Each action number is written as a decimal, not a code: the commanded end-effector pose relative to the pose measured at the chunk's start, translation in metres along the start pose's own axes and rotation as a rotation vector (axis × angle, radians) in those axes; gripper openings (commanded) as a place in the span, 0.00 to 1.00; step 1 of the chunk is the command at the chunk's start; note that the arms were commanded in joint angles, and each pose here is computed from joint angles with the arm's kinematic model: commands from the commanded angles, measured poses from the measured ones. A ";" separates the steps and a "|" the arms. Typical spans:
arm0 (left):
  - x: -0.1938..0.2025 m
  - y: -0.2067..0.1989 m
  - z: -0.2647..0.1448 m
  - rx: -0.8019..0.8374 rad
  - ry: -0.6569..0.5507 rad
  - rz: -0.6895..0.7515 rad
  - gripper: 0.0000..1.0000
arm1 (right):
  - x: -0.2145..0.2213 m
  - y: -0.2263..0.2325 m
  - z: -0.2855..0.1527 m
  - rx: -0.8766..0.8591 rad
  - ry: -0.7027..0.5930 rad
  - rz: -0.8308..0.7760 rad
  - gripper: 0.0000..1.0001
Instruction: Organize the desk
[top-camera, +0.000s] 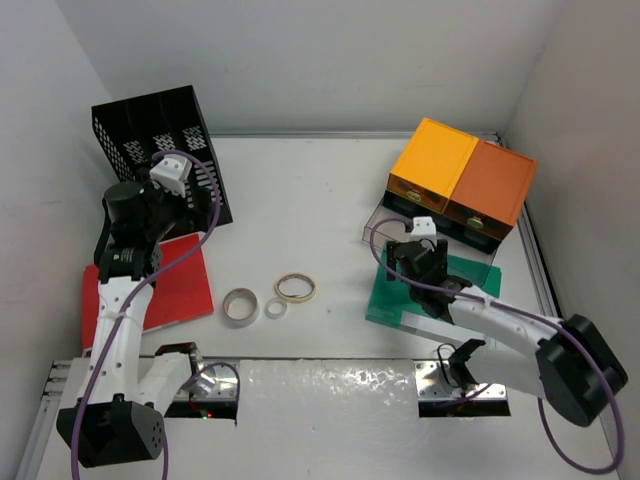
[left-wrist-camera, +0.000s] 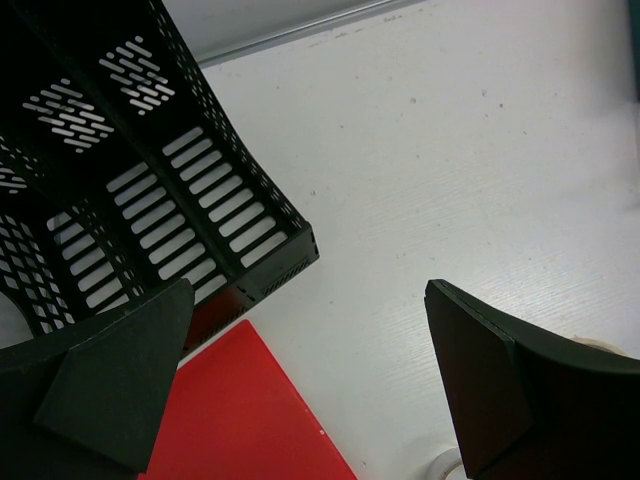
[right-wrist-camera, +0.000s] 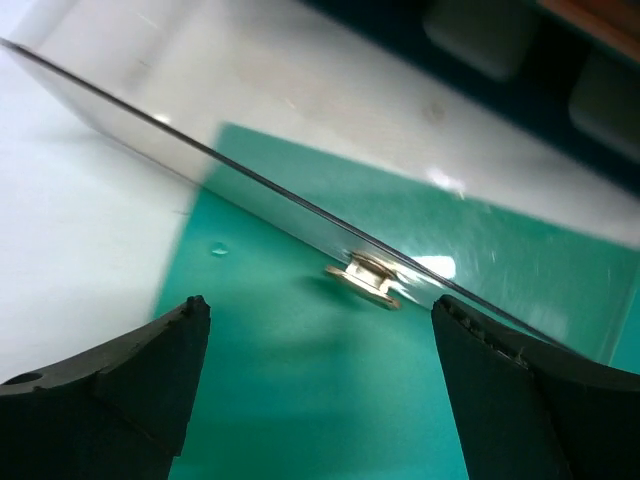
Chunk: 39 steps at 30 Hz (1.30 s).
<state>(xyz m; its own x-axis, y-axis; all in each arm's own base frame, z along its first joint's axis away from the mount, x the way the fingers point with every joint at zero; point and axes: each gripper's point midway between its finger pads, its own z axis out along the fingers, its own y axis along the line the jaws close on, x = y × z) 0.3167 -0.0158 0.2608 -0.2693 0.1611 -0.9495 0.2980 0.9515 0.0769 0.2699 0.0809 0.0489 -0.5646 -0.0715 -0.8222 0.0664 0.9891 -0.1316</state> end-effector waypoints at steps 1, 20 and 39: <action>-0.010 0.003 -0.001 -0.003 -0.036 0.016 1.00 | -0.030 0.019 -0.018 -0.109 -0.113 -0.069 0.89; -0.018 0.065 -0.025 -0.353 -0.073 -0.081 1.00 | -0.033 0.409 -0.136 -1.267 0.010 -0.500 0.72; -0.004 0.153 -0.084 -0.874 -0.138 -0.294 1.00 | 0.025 0.426 -0.080 -1.027 0.054 -0.706 0.15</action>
<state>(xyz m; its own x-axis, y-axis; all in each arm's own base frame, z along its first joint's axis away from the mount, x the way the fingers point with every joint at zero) 0.2855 0.1492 0.2866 -0.1652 -0.1059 -0.9806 -0.5636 0.8260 0.0057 0.2163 0.5116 0.0005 -0.2678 -0.6648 -0.6974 -0.9272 0.3745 -0.0010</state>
